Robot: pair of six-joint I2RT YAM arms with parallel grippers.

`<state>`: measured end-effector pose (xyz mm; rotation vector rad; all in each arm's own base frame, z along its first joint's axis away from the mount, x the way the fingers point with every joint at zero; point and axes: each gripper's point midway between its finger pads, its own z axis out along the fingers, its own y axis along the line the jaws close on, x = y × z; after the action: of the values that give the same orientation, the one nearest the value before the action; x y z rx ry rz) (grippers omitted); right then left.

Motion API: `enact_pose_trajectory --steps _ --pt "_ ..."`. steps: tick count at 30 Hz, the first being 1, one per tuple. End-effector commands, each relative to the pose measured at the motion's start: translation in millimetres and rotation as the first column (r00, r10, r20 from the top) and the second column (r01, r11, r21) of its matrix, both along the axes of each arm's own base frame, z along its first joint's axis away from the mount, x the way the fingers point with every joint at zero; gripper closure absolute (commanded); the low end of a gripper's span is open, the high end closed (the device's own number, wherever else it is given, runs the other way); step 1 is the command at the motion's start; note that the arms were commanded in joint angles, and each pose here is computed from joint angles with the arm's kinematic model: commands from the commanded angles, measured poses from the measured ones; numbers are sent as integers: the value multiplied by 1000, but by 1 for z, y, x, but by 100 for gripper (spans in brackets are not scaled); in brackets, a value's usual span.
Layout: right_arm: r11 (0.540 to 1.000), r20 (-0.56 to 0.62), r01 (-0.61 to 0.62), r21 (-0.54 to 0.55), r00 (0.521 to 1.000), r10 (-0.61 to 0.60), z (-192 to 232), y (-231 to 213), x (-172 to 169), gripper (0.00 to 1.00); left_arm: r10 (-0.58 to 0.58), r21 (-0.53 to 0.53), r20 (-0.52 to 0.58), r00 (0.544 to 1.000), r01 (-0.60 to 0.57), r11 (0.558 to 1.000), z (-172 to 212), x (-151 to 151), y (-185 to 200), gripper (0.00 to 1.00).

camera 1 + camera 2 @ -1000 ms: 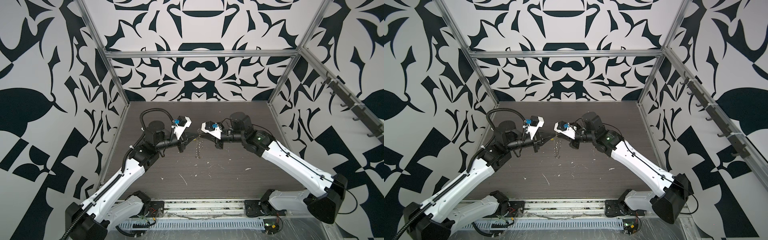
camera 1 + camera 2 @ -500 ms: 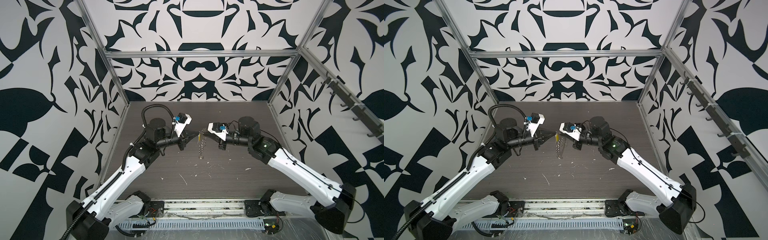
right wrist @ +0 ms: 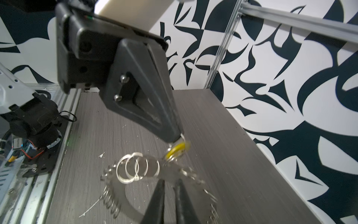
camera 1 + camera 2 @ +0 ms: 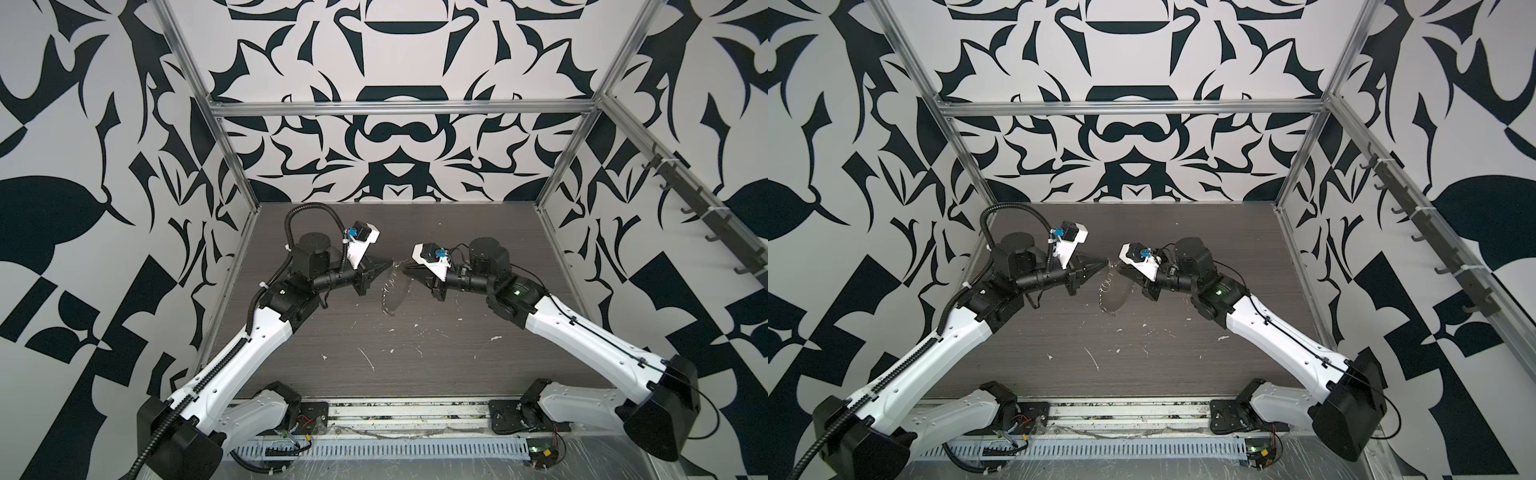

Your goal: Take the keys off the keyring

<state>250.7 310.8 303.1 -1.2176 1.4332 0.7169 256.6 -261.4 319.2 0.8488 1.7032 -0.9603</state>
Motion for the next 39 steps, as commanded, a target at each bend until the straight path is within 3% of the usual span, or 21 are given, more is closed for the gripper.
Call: enact_pose_trajectory --steps 1,26,39 --pt "999 28 -11 42 1000 10 19 0 -1 79 29 -46 56 998 -26 999 26 8 2 100" --pt "993 -48 28 112 999 -23 38 15 14 65 45 -35 30 999 -44 998 25 10 2 100" --pt "987 -1 115 116 993 -115 37 19 23 63 142 -25 -64 988 -143 989 22 27 7 100"
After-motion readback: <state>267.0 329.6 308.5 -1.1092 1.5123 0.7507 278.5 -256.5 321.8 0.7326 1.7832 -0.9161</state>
